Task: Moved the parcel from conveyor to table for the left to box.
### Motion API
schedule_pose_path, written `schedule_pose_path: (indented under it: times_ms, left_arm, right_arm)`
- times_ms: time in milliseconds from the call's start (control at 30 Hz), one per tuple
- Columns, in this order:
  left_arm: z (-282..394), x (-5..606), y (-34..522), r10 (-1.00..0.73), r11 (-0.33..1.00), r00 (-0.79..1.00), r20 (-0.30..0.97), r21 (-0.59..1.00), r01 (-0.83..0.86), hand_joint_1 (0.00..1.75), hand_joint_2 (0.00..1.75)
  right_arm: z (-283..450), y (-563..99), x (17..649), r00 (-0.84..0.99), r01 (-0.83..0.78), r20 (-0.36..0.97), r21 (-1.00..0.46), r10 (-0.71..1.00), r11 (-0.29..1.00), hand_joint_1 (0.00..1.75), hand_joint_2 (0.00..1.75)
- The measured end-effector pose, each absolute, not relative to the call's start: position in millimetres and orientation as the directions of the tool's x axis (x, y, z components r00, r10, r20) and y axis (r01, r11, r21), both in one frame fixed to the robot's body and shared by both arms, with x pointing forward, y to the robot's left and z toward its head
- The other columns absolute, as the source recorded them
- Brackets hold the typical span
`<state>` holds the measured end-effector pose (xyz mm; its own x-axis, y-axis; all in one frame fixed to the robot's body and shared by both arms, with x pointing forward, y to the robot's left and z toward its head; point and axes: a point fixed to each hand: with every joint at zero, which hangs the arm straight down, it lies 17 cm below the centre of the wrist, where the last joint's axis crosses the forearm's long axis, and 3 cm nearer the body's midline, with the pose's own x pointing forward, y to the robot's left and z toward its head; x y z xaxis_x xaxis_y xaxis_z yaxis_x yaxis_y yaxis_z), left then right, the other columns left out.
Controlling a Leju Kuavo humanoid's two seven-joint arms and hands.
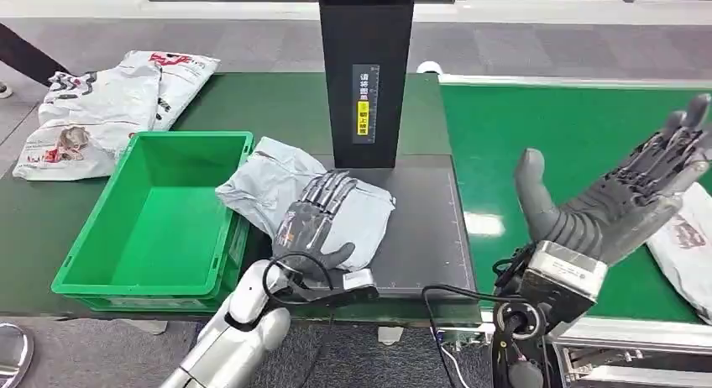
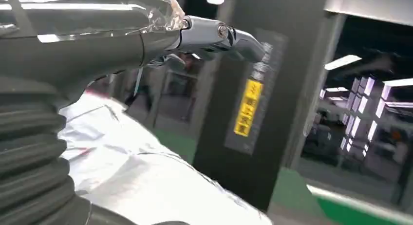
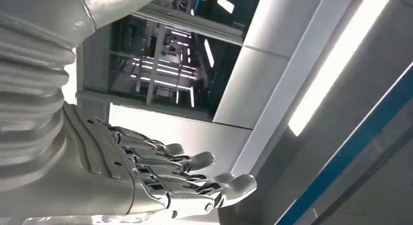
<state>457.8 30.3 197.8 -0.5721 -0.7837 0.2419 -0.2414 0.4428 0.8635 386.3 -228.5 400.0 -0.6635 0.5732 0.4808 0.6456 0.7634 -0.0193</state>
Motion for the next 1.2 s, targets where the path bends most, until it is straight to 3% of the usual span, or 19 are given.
schedule_pose_path:
  times_ms: [367, 667, 1033, 1067, 1100, 1133, 1200]
  left_arm:
    - [146.0, 477.1, -5.1, -0.775, 0.219, -0.627, 0.084, 0.966, -0.141, 0.00, 1.75]
    - [128.2, 483.6, -8.0, -0.775, 0.164, -0.629, 0.063, 0.981, -0.104, 0.00, 1.75]
    - [75.4, 489.1, -6.6, -0.755, 0.011, -0.652, 0.061, 0.997, 0.080, 0.00, 1.75]
    - [70.4, 490.4, -5.3, -0.755, -0.001, -0.652, 0.071, 0.994, 0.110, 0.07, 1.75]
    - [66.1, 490.9, -5.3, -0.753, -0.013, -0.653, 0.085, 0.990, 0.144, 1.48, 1.75]
    - [61.0, 490.6, -4.8, -0.750, -0.026, -0.653, 0.103, 0.982, 0.185, 1.75, 1.75]
    - [49.9, 487.7, -3.6, -0.743, -0.047, -0.653, 0.146, 0.962, 0.269, 1.75, 1.75]
  right_arm:
    - [410.4, -231.2, 391.7, -0.684, 0.631, 0.487, 0.020, 0.543, 0.776, 0.00, 1.75]
    - [410.7, -229.7, 395.2, -0.684, 0.628, 0.488, 0.017, 0.542, 0.778, 0.00, 1.75]
    - [411.7, -229.9, 400.0, -0.682, 0.625, 0.499, 0.018, 0.535, 0.780, 0.00, 1.75]
    - [412.3, -230.0, 400.4, -0.682, 0.625, 0.499, 0.020, 0.534, 0.780, 0.00, 1.75]
    - [412.8, -230.0, 400.6, -0.683, 0.625, 0.499, 0.021, 0.534, 0.780, 0.00, 1.75]
    - [412.8, -230.3, 400.8, -0.683, 0.624, 0.500, 0.022, 0.532, 0.781, 0.00, 1.75]
    - [412.1, -230.8, 401.9, -0.683, 0.622, 0.506, 0.025, 0.526, 0.783, 0.00, 1.75]
